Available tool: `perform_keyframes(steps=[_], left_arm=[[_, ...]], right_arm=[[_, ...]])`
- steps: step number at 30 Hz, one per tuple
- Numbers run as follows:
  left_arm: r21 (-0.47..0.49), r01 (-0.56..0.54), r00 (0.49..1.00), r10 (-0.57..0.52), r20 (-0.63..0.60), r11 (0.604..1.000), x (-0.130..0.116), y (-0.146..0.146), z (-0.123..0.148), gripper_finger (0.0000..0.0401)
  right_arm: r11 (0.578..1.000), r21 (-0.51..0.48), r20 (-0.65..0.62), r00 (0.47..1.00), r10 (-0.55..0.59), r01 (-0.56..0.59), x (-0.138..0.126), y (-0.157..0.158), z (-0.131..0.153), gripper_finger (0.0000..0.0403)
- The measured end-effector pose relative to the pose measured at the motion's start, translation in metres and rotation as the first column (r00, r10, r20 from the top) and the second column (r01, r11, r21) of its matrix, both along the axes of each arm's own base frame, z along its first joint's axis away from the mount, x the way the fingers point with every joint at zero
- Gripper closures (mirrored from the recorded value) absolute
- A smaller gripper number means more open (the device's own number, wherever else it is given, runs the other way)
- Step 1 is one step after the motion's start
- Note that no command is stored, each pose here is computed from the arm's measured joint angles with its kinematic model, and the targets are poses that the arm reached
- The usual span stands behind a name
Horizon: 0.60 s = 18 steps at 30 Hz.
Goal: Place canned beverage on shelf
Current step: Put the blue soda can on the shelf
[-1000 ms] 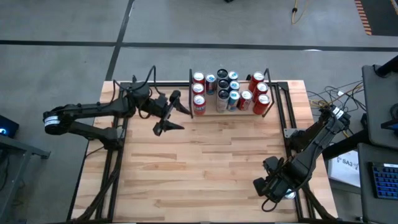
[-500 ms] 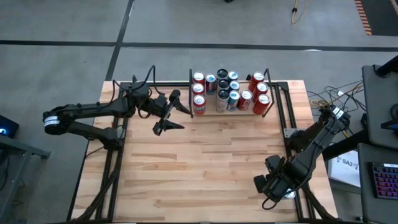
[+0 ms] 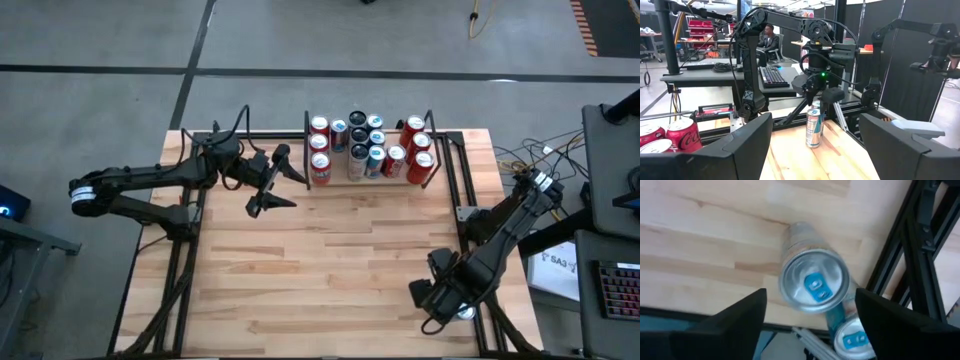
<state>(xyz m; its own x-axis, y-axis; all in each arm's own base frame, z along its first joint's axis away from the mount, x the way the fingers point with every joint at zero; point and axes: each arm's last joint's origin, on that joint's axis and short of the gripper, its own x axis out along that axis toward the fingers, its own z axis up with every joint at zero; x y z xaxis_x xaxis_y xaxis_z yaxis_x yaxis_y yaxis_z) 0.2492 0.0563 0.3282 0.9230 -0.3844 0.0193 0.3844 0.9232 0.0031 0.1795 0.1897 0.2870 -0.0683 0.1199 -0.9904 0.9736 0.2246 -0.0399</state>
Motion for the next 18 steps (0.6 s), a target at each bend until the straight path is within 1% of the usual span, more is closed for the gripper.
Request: perform_keyframes(steps=[3, 7, 11, 18], left_arm=[[0.0, 0.0, 1.0, 0.0, 0.0, 1.0, 0.0, 0.0, 0.0, 0.0118], [0.0, 0.0, 1.0, 0.0, -0.001, 1.0, 0.0, 0.0, 0.0, 0.0118], [-0.001, 0.0, 1.0, 0.0, -0.002, 1.0, 0.0, 0.0, 0.0, 0.0118], [-0.003, 0.0, 1.0, 0.0, -0.009, 1.0, 0.0, 0.0, -0.001, 0.0118]], right_arm=[[1.0, -0.02, -0.018, 1.0, 0.0, 0.0, -0.002, -0.002, -0.007, 0.0093], [0.999, -0.041, -0.038, 0.999, 0.001, -0.002, -0.003, -0.003, -0.015, 0.0086], [0.999, -0.047, -0.043, 0.999, 0.001, -0.003, -0.004, -0.004, -0.022, 0.0089], [1.0, -0.011, -0.008, 1.0, 0.002, -0.002, -0.001, -0.001, -0.039, 0.0105]])
